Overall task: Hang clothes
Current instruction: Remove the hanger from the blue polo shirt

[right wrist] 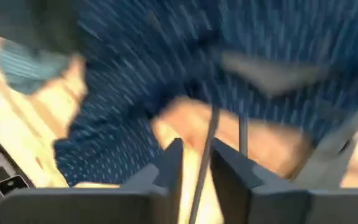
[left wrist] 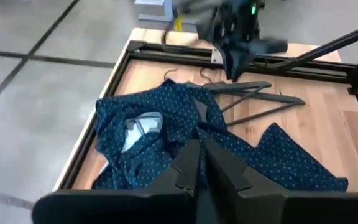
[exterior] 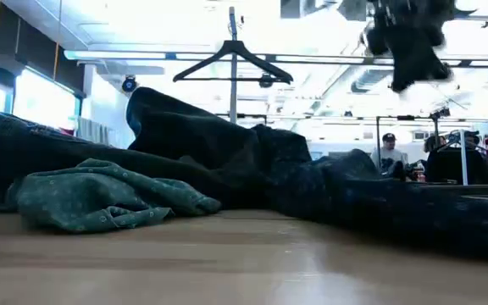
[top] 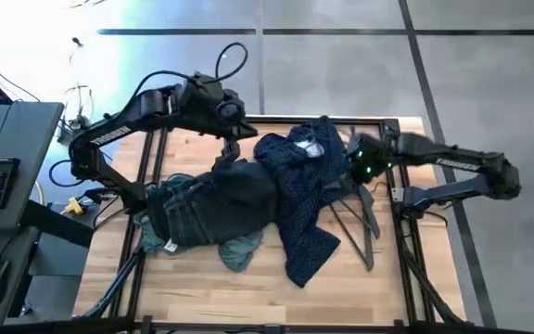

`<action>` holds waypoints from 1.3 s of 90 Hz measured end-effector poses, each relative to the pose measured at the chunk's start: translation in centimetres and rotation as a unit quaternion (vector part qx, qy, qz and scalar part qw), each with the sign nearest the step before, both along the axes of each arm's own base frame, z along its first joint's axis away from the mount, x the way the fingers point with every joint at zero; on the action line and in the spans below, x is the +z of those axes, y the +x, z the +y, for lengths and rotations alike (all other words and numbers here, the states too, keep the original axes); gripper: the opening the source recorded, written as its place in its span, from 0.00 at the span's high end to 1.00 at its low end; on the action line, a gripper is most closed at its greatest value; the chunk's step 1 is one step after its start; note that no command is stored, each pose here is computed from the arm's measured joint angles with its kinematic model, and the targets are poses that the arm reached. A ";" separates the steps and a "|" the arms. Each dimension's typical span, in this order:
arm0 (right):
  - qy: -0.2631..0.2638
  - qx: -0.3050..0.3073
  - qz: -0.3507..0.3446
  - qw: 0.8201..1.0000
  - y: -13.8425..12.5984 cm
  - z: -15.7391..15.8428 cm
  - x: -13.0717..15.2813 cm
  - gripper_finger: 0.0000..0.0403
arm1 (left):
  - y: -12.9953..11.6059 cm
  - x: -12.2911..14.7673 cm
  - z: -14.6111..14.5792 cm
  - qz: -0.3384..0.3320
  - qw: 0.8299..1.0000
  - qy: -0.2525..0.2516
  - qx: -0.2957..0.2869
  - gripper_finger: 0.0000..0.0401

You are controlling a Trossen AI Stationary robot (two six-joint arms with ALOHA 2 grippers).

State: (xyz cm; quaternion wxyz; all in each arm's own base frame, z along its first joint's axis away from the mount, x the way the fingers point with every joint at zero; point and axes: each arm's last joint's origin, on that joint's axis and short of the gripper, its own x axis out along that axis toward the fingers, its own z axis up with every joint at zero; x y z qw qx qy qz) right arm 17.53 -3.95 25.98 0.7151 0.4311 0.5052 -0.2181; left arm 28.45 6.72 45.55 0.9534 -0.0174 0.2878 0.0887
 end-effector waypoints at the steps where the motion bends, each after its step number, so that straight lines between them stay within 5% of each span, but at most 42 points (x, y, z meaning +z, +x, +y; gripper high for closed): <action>1: 0.007 -0.005 0.002 1.000 -0.1 0.0 -0.4 0.77 | 0.0 0.0 0.0 -0.001 1.000 0.000 0.000 1.00; 26: 0.063 -0.180 -0.024 0.981 -1.1 -0.4 -9.2 0.42 | 0.1 0.1 0.0 -0.010 1.000 -0.013 0.006 1.00; 39: 0.037 -0.281 -0.018 0.959 -2.1 -1.0 -11.4 0.38 | 0.2 0.2 0.0 -0.016 1.000 -0.019 0.011 1.00; 56: 0.007 -0.320 -0.078 0.944 -1.6 -2.1 -11.3 0.37 | 2.6 -1.3 1.3 -0.012 0.998 -0.024 0.057 1.00; 79: -0.015 -0.360 -0.083 0.929 -1.9 -3.3 -11.4 0.37 | 10.5 -11.4 7.1 0.099 0.989 -0.052 0.101 1.00; 90: 0.022 -0.304 -0.109 0.946 -1.8 -3.7 -11.1 0.37 | 13.7 -18.3 9.5 0.156 0.979 -0.082 0.102 1.00; 103: 0.098 -0.241 -0.106 0.960 -1.6 -3.0 -8.9 0.37 | 15.4 -23.8 10.1 0.205 0.964 -0.150 0.075 1.00; 117: 0.041 -0.256 -0.086 0.962 -1.5 -2.9 -6.3 0.37 | 16.2 -26.2 9.7 0.226 0.959 -0.156 0.069 1.00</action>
